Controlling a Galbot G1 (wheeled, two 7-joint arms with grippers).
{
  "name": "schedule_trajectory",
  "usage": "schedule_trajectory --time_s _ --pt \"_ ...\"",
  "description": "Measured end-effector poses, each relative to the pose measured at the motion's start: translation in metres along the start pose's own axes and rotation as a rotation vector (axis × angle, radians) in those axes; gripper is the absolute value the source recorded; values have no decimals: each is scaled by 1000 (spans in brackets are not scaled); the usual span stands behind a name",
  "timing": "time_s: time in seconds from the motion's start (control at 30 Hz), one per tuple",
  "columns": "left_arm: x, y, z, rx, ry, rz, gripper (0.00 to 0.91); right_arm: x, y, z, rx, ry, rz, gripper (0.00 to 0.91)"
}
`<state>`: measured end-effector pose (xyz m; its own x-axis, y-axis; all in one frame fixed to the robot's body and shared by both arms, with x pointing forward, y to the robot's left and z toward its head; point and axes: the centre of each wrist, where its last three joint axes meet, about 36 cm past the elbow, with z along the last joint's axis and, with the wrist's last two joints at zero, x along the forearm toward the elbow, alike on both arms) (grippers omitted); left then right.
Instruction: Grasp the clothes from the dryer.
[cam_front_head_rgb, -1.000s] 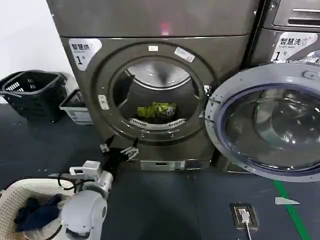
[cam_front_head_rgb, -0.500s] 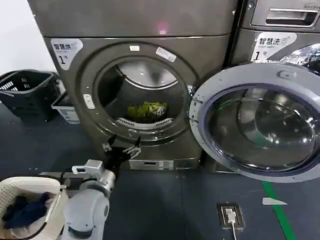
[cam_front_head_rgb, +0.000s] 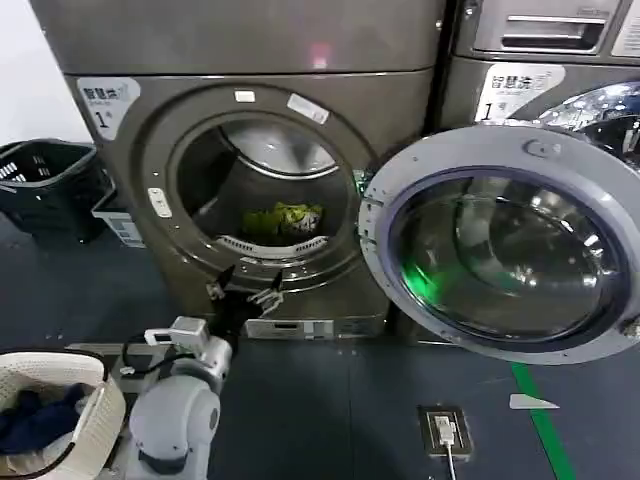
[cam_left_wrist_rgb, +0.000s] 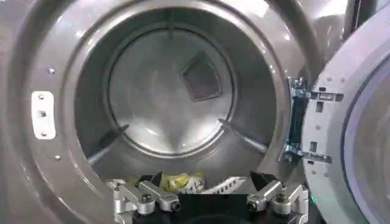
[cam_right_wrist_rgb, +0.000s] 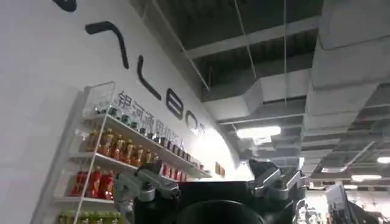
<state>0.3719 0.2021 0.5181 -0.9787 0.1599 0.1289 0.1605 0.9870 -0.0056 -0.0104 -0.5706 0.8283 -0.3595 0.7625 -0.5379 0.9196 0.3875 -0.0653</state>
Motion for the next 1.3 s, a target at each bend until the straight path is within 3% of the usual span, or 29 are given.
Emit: schedule_trajectory --time_s 0.9,1.3 --pt "-3 -1 1 -7 5 4 907 -1 0 5 -11 -76 -16 907" --pt "-36 10 2 -17 -72 -34 907 5 0 -5 55 -52 -32 907"
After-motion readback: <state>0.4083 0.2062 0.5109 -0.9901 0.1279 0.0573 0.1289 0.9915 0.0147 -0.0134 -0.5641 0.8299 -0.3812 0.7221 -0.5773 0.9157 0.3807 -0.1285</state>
